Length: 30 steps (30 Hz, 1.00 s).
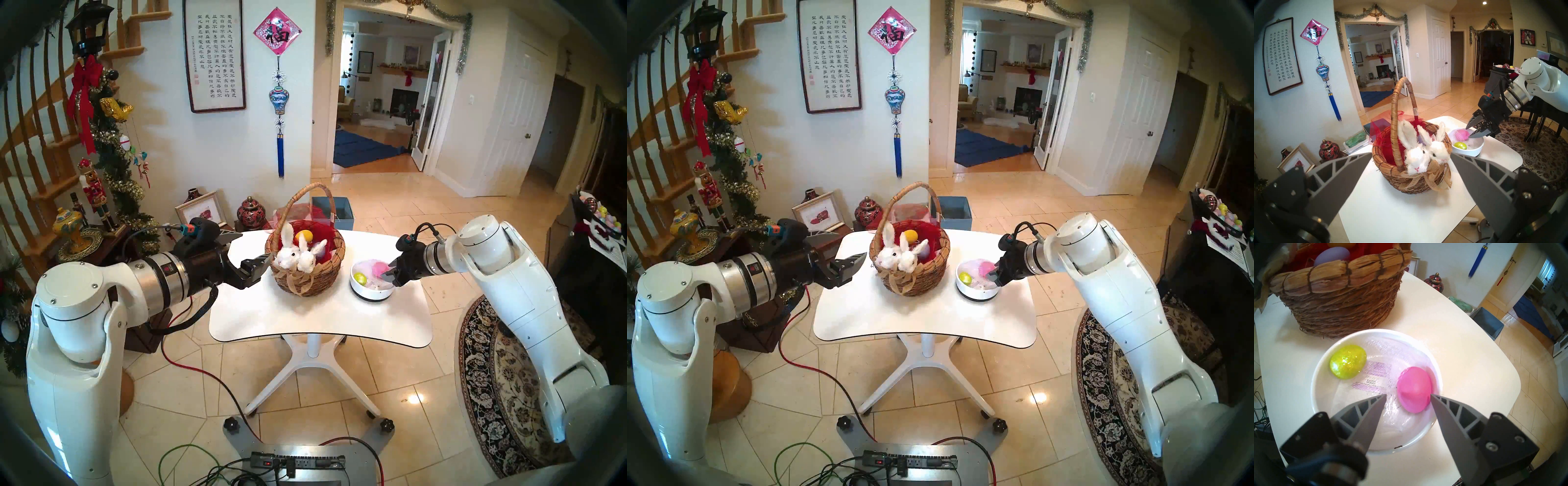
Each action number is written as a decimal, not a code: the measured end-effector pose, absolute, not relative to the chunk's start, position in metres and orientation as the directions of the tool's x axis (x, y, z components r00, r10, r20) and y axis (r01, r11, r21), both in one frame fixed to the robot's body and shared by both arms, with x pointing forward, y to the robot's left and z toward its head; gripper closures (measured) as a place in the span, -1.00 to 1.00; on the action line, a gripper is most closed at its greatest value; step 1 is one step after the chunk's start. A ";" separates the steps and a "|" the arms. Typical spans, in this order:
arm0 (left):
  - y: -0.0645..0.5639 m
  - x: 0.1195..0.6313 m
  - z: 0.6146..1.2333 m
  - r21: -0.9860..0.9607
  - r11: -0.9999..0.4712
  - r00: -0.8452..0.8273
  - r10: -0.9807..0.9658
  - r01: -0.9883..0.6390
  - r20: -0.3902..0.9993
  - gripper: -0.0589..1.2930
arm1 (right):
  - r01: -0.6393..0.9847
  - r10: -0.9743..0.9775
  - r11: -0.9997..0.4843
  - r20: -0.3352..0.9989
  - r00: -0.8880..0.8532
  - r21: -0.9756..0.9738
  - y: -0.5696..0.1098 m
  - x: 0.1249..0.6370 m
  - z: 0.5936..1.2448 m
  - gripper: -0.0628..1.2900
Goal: Put easter egg into basket
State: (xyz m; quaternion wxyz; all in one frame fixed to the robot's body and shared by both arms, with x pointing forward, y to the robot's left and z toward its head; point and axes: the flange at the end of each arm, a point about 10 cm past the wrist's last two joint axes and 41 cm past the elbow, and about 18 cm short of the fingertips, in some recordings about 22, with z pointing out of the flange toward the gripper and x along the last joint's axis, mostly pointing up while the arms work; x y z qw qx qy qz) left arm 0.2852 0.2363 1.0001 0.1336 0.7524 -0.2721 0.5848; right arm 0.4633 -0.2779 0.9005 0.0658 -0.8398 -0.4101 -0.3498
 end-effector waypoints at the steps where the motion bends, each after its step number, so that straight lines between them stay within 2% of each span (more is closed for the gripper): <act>1: 0.236 0.285 1.000 -0.117 -0.816 0.168 -0.253 -0.566 0.953 -0.95 | 0.736 0.642 -0.655 0.641 0.420 0.174 -0.278 0.463 0.900 -0.16; 30: 0.236 0.285 1.000 -0.117 -0.816 0.168 -0.253 -0.565 0.953 -0.95 | 0.756 0.645 -0.638 0.639 0.419 0.147 -0.269 0.461 0.888 -0.20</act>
